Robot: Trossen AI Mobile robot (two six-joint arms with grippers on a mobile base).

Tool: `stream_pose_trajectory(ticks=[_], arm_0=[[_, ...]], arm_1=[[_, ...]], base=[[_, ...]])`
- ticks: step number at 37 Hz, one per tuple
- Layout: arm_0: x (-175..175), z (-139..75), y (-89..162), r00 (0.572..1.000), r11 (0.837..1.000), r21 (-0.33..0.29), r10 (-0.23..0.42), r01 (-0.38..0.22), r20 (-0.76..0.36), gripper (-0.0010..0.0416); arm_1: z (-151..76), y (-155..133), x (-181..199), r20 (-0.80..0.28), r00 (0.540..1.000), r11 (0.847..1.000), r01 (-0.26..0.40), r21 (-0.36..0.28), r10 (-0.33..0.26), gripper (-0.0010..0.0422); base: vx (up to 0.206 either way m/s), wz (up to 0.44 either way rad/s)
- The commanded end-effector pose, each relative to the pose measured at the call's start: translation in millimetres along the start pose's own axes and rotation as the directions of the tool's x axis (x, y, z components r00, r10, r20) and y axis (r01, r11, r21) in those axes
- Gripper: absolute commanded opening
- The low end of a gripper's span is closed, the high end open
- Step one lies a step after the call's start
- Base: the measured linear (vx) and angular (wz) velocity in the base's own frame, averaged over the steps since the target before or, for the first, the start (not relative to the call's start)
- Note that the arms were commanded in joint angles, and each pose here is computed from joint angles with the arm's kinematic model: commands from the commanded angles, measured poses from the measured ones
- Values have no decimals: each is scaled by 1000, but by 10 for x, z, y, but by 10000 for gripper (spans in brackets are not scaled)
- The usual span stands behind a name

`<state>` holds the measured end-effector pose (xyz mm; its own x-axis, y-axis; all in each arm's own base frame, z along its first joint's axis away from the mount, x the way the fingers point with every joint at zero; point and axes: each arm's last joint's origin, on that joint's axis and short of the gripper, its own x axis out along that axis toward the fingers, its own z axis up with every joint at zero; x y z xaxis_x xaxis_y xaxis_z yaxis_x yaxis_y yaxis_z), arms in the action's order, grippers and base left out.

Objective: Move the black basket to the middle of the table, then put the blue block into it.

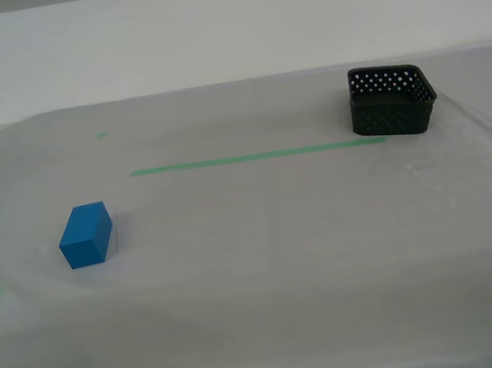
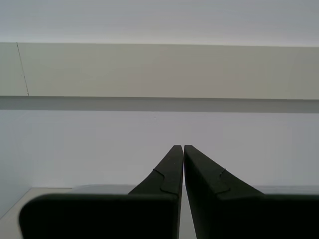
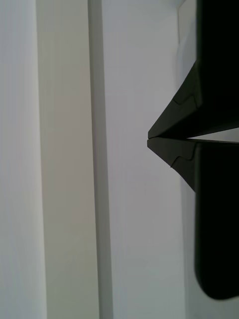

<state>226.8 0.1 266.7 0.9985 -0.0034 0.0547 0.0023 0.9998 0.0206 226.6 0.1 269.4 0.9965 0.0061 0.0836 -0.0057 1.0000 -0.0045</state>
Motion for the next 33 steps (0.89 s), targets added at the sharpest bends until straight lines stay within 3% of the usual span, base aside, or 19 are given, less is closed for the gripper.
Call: stream_pose_trajectory(ticks=[1,16,28,33], arm_0=[[0,-15,0,1000,1000,16,0,0,-19,-1],[4,-62,-1,996,998,67,-2,8,-88,-1],[70,107,2,980,996,87,-5,22,-198,-1],[76,145,3,966,990,133,-5,41,-258,-1]], arm_1=[[8,0,0,6,1000,1000,-1,1,1,0],[8,0,0,6,1000,1000,-1,1,1,0],[8,-1,0,6,1000,1000,0,1,0,0],[8,-1,0,6,1000,1000,0,1,0,0]], base=[[0,0],[0,0],[0,0],[0,0]])
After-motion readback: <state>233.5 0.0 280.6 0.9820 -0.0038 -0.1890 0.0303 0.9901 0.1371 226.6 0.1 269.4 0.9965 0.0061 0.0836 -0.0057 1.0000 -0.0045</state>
